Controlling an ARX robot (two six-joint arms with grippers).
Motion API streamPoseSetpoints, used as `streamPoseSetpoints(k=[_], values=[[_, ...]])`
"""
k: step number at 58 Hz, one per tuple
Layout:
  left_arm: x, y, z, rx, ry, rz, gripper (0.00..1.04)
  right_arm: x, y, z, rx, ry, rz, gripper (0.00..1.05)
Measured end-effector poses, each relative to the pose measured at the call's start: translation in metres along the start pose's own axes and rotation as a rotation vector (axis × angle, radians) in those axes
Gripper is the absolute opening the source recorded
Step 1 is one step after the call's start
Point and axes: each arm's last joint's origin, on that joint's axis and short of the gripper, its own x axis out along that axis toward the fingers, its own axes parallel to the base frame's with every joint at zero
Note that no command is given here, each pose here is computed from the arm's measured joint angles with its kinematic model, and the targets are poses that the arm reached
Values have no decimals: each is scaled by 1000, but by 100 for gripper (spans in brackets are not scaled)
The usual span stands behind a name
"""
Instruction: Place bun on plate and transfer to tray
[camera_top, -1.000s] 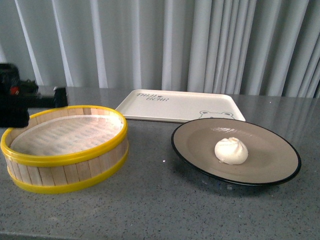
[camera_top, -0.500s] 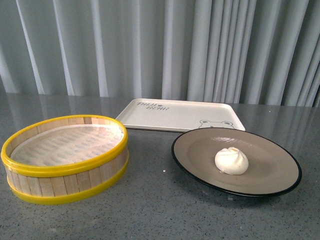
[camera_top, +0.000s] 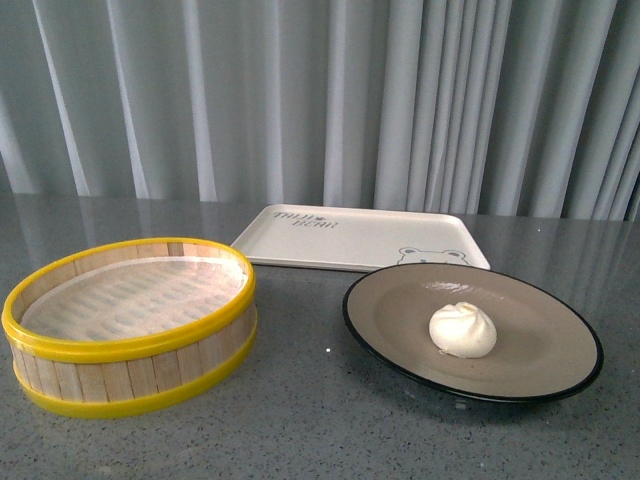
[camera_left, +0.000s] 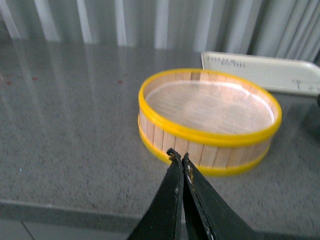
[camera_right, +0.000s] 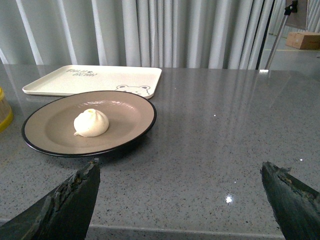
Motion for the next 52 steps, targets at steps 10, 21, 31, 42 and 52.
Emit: streamPoseSetpoints(k=[10, 21, 31, 42, 52], values=[[-7, 0, 3, 0, -10, -3, 4, 0, 0, 0, 0, 0, 0, 96], [-15, 0, 6, 0, -19, -3, 4, 0, 0, 0, 0, 0, 0, 96], [-21, 0, 7, 0, -22, -3, 4, 0, 0, 0, 0, 0, 0, 96], [-27, 0, 8, 0, -24, -3, 4, 0, 0, 0, 0, 0, 0, 96], [-31, 0, 8, 0, -24, -3, 4, 0, 0, 0, 0, 0, 0, 96]])
